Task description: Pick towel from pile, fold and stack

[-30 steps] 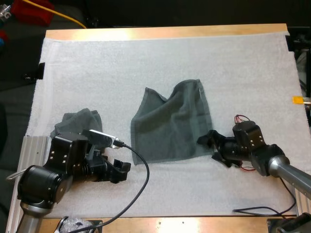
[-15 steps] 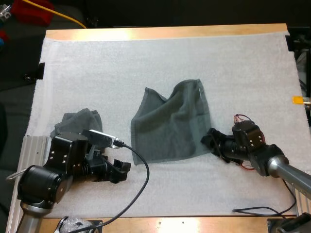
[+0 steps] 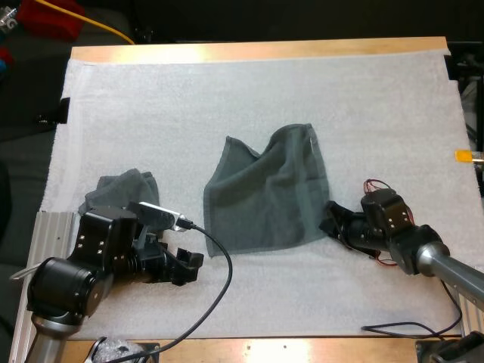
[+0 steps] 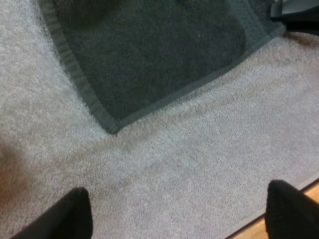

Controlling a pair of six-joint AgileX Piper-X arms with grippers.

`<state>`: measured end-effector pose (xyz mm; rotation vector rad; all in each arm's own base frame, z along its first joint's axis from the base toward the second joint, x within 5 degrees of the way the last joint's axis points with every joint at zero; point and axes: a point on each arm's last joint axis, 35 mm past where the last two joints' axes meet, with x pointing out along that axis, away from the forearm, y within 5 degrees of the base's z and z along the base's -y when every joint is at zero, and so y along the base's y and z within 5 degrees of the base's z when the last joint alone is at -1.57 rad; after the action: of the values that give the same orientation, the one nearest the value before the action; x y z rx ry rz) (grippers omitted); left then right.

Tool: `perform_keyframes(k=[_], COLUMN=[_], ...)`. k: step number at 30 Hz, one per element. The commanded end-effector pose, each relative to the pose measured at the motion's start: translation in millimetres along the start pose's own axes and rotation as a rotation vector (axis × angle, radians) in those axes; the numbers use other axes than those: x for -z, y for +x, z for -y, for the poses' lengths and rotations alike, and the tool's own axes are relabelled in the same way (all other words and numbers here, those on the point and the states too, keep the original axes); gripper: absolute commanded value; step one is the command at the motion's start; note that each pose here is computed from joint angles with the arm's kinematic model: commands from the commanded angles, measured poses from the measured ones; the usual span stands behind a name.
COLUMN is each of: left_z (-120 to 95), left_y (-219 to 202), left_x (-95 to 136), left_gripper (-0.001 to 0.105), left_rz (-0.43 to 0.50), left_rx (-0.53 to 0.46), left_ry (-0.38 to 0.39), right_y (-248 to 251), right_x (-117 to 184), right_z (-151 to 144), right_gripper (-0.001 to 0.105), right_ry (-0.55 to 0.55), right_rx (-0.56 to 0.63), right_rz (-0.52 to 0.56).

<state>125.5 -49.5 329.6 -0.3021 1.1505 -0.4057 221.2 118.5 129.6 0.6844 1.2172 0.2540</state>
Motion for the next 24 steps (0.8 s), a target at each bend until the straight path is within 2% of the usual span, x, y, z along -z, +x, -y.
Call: perform_keyframes(k=[1,4,5,10,17,24], left_z=[1,2,2,1,-2,-9], left_y=[-1,-1,0,8,34,62], left_x=[-2,-4,-5,-11,-27,-40], left_gripper=[0.069,0.069,0.069,0.069,0.069,0.069], left_rz=[0.022,0.040,0.045,0.021,-0.062,-0.146], left_rx=[0.014,0.020,0.022,0.026,0.034,0.015], left_ry=[0.008,0.015,0.016,0.005,-0.020,-0.057], right_y=[1,1,1,-1,-15,-24], right_x=[1,1,1,4,7,8], right_z=[2,2,2,2,2,-1], right_gripper=[0.014,0.001,0.001,0.001,0.001,0.001], right_ry=[-0.008,-0.027,-0.038,-0.063,-0.169,-0.203], right_rx=[0.005,-0.003,-0.005,0.012,0.076,0.084], right_rz=[-0.015,-0.023,-0.026,-0.039,-0.028,-0.003])
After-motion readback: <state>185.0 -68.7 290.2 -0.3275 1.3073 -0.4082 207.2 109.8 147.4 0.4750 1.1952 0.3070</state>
